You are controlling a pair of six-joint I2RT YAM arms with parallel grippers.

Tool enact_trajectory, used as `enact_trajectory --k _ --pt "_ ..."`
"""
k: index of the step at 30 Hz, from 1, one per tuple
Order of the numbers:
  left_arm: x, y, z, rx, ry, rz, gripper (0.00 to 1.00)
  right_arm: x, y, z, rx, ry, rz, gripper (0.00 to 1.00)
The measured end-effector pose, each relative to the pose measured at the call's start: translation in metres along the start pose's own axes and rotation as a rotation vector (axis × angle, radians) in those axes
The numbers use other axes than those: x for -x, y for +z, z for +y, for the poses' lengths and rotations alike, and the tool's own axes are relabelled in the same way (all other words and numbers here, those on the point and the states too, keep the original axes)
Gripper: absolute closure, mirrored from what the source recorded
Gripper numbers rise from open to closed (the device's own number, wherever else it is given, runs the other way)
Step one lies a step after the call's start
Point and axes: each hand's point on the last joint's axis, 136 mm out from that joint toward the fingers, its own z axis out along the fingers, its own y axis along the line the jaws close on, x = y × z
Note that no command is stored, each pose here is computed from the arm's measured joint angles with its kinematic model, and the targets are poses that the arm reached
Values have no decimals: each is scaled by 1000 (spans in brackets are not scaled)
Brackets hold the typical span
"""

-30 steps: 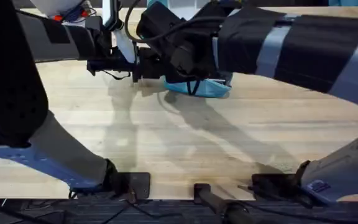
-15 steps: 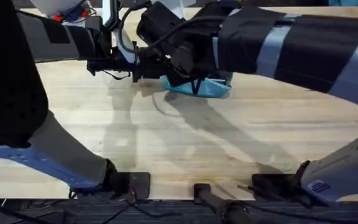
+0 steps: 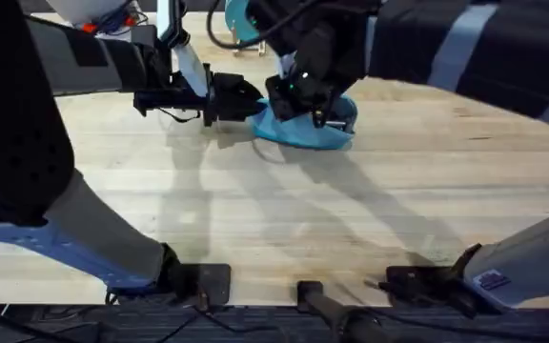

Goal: Unzip the bag, pick up the pens from the table one at a time and place them inside, then zip the bag closed.

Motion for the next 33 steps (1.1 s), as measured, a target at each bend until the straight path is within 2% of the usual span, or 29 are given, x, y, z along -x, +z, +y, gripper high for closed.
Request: enact_trajectory --k 8,17,22,26,33 --pt "1 1 -2 -7 -3 -4 960 -12 -1 -12 19 -66 81 971" --pt "1 1 -2 -8 -3 -6 960 -12 -1 -20 32 -72 96 971" --pt "1 1 -2 -8 -3 -7 960 -7 -20 -33 37 -63 63 971" --pt "2 1 -2 -11 -2 -14 960 -5 -33 -31 88 -90 44 971" --pt "2 1 -2 -11 -2 -13 960 -7 -33 -28 173 -96 67 971"
